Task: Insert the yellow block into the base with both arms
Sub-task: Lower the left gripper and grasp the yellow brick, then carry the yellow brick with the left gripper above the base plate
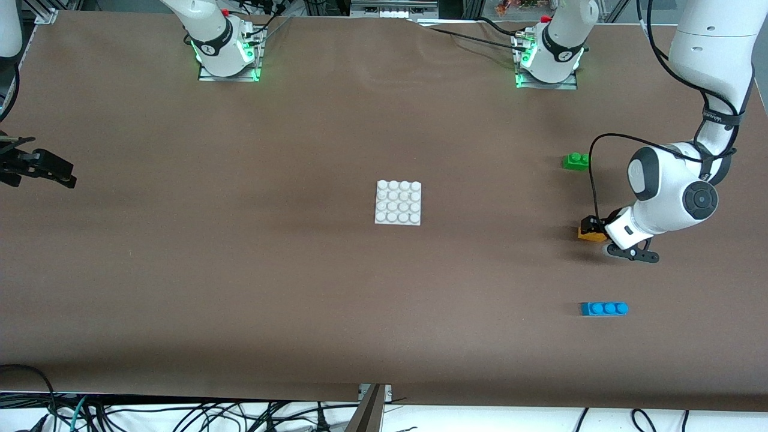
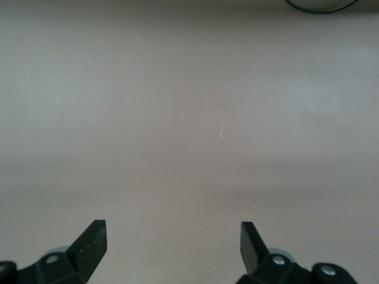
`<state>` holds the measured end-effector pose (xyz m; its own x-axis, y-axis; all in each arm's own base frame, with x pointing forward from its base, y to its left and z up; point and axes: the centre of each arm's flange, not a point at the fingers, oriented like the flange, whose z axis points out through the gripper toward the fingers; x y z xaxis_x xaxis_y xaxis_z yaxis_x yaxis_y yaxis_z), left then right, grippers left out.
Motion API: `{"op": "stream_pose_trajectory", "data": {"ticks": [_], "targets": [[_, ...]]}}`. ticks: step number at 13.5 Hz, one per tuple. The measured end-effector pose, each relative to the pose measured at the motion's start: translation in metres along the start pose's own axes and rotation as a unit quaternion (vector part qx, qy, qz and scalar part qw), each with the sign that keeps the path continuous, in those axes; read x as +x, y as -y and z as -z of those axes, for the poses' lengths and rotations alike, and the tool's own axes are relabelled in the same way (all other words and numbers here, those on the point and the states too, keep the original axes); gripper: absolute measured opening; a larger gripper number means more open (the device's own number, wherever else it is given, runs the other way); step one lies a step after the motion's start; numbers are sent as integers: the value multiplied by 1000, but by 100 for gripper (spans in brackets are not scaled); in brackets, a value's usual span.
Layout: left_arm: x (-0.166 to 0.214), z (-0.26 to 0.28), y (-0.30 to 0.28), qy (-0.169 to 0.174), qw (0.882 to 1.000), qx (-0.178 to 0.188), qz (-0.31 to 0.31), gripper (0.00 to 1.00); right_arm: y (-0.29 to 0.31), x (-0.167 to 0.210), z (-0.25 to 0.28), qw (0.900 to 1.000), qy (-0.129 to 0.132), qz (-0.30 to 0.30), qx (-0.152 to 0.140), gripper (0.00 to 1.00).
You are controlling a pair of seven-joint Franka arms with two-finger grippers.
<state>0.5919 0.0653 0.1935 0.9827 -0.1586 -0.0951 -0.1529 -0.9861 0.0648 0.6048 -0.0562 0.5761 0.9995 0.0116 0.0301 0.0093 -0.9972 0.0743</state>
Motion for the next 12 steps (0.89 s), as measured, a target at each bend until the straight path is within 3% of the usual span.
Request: {"op": "stream_pose_trajectory", "data": {"ticks": [7, 12], "targets": [[8, 38, -1, 10, 1000, -6, -2, 68, 0, 0, 0, 1000, 0, 0, 0, 100], [25, 104, -37, -21, 999, -36, -9, 68, 0, 0, 0, 1000, 0, 0, 0, 100]]}}
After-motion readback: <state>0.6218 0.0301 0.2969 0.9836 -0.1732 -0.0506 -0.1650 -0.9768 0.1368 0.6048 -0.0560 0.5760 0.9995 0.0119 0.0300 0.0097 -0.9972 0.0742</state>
